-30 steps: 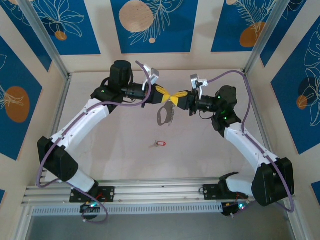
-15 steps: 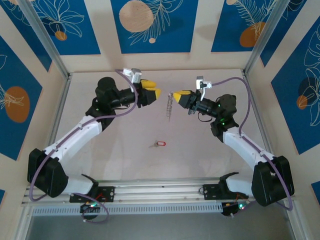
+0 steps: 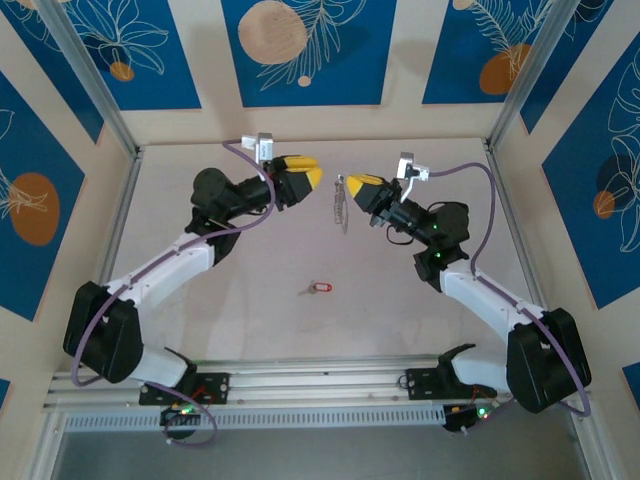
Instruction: Put the keys on the keyring
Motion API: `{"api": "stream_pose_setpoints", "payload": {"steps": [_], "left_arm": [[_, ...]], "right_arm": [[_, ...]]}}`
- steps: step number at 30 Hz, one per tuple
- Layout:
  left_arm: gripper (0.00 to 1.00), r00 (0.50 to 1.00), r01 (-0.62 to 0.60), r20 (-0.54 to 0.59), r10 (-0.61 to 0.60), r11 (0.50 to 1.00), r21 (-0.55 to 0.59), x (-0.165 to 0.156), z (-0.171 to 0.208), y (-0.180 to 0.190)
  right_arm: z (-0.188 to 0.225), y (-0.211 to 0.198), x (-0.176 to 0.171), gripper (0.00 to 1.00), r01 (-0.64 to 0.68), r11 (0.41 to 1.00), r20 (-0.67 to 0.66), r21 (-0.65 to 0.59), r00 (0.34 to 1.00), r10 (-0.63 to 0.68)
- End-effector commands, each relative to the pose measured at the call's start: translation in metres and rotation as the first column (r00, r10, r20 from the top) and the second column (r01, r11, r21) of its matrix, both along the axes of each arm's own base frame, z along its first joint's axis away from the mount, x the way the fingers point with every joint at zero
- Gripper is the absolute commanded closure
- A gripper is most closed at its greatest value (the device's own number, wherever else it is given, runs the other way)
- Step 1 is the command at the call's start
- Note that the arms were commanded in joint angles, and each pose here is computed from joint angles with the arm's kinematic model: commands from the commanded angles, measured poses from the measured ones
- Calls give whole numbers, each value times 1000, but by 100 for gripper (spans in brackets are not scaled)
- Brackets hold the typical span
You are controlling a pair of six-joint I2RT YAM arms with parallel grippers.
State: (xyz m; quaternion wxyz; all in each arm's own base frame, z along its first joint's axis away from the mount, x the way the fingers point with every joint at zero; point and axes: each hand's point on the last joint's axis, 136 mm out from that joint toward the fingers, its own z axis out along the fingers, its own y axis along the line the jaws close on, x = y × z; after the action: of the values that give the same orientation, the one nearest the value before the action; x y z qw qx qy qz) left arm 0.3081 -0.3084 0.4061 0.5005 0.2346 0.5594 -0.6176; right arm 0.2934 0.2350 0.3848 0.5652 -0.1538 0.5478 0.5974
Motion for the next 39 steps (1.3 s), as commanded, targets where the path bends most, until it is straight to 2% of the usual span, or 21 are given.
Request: {"api": "stream_pose_setpoints", "payload": {"steps": [1,24,35,39], "left_arm": [[48,998,48,40,-46,998,-40,-10,10,-6],[53,993,110,39,-110,994,-11,-3,2,-32],[67,991,130,43,-130,991,-9,-4,3,-38],[69,989,140,44,-140,990,-6,-6,2,-40]], "right_arm": [[17,-3,-1,100,33,998,51,49,998,-35],[8,2,5,100,27,999,25,41,999,-28],[6,2,6,100,29,999,18,44,999,-30],[6,2,6,100,28,999,18,43,999,-29]]}}
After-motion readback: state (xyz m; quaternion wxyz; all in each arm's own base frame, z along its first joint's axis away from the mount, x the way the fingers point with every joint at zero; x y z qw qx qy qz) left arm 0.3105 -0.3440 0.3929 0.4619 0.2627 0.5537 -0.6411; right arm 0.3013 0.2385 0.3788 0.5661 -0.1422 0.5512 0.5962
